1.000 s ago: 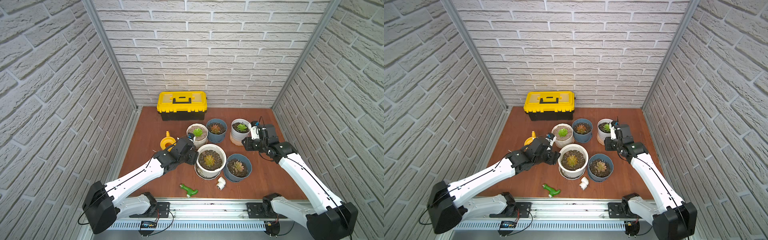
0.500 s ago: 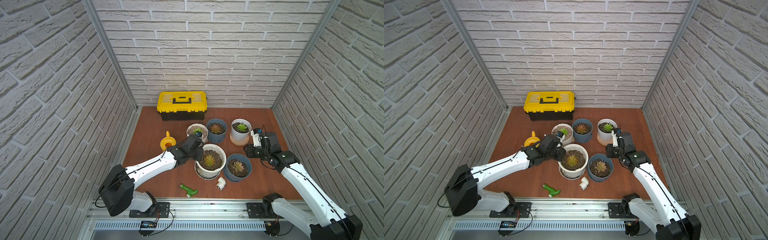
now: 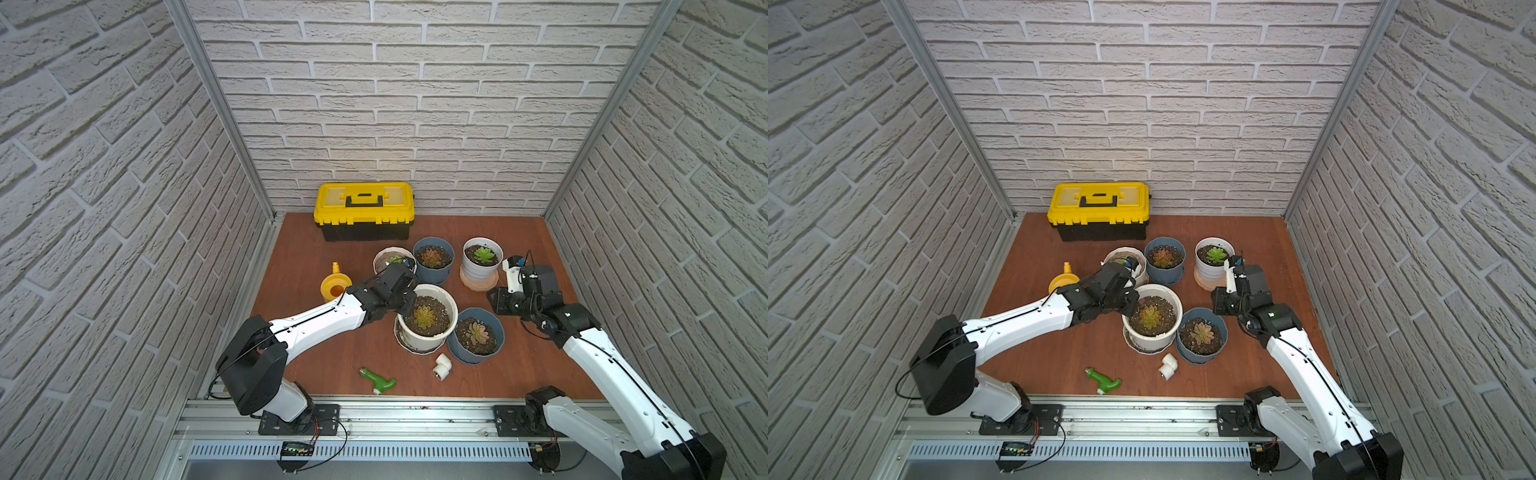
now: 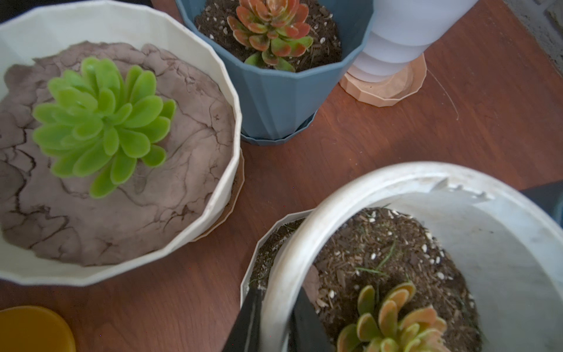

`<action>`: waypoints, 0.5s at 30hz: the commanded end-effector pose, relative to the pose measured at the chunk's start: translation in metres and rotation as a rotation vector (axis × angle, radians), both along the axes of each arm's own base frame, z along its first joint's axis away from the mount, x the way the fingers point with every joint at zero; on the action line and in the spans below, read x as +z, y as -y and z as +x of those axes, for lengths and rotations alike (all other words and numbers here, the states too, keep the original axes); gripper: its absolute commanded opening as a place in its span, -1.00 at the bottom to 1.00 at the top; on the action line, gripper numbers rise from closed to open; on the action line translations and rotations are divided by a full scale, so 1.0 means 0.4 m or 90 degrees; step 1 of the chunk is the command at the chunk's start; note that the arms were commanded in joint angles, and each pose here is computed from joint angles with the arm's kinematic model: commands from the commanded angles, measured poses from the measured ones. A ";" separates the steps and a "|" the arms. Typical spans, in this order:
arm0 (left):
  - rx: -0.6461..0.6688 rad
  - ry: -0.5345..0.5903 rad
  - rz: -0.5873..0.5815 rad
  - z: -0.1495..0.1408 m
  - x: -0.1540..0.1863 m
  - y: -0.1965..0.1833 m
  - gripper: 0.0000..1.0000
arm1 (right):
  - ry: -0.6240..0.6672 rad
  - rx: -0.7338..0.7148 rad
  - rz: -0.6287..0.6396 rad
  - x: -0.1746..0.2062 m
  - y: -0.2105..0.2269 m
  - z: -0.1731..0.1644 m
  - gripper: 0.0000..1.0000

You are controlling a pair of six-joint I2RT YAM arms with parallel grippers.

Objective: Water the succulent around the soil edge
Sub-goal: Move the pot to the center of the board.

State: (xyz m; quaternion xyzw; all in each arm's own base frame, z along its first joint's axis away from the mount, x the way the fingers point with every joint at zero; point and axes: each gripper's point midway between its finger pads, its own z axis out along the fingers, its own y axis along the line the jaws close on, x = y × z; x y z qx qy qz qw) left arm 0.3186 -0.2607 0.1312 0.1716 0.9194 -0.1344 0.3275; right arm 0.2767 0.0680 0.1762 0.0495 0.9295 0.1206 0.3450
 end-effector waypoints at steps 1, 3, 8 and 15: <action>0.042 0.073 0.039 0.083 0.014 -0.026 -1.00 | 0.030 -0.005 0.015 0.015 -0.006 0.015 -0.29; 0.065 0.080 0.037 0.108 0.013 -0.047 -1.00 | 0.030 -0.005 0.017 0.013 -0.006 0.016 -0.29; 0.127 0.091 0.048 0.152 0.005 -0.129 -1.00 | 0.026 0.000 0.021 0.005 -0.012 0.016 -0.29; 0.207 0.077 0.066 0.150 -0.015 -0.274 -1.00 | 0.006 0.008 0.019 -0.017 -0.016 0.011 -0.29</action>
